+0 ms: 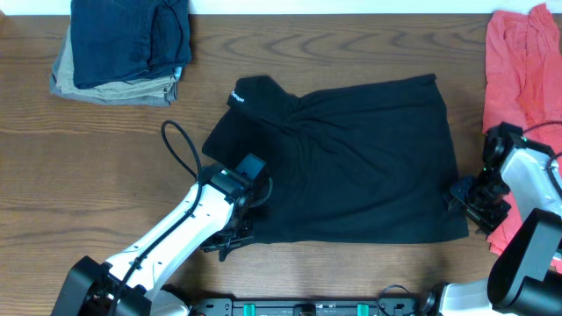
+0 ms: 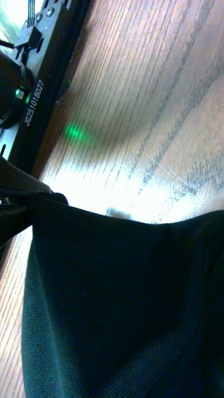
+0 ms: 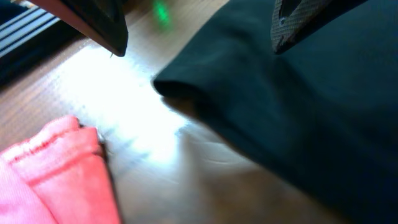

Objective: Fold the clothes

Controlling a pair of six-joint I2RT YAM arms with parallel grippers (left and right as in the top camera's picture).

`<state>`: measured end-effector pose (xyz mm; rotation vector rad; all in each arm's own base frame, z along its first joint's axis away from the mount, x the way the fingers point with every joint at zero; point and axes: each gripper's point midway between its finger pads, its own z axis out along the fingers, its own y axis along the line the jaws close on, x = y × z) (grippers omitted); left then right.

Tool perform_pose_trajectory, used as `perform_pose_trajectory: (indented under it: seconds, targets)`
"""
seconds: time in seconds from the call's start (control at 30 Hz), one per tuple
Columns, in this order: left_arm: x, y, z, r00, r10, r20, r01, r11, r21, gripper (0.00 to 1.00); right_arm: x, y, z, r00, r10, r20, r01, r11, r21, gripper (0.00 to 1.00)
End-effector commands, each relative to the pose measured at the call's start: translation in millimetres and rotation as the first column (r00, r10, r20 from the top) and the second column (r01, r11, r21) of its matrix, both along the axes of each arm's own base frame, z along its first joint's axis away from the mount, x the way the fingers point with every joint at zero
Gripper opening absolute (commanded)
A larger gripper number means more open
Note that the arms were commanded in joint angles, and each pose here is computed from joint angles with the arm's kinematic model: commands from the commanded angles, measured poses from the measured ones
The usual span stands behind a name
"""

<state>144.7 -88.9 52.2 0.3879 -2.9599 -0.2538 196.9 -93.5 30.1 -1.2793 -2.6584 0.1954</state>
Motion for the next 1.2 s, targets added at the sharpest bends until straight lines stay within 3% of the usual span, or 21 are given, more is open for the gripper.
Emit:
perform_pose_trajectory:
  seconds: [0.0, 0.27, 0.53, 0.63, 0.8, 1.17]
  targets:
    - [2, 2, 2, 1.0, -0.011, 0.005, 0.011, 1.0, 0.008, 0.06, -12, -8, -2, 0.997, -0.081, -0.011, 0.081, 0.997, -0.015, 0.71]
    - [2, 2, 2, 1.0, -0.011, 0.006, 0.011, 1.0, 0.008, 0.06, -29, -10, -25, 0.992, -0.129, -0.011, 0.129, 0.992, -0.004, 0.68]
    - [2, 2, 2, 1.0, -0.012, 0.009, 0.012, 1.0, 0.006, 0.06, -22, 7, -49, 0.991, -0.11, 0.073, 0.104, 0.991, 0.083, 0.63]
    - [2, 2, 2, 1.0, -0.012, 0.008, 0.012, 1.0, 0.006, 0.06, -23, 7, -50, 0.991, -0.109, 0.071, 0.103, 0.991, 0.083, 0.5]
    - [2, 2, 2, 1.0, -0.011, 0.008, 0.011, 1.0, 0.006, 0.06, -24, 7, -48, 0.992, -0.11, 0.065, 0.104, 0.991, 0.084, 0.02]
    - [-1, 4, 42, 1.0, -0.023, -0.011, 0.023, 1.0, 0.016, 0.06, -14, -10, 10, 0.995, -0.097, -0.014, 0.098, 0.994, 0.047, 0.01]
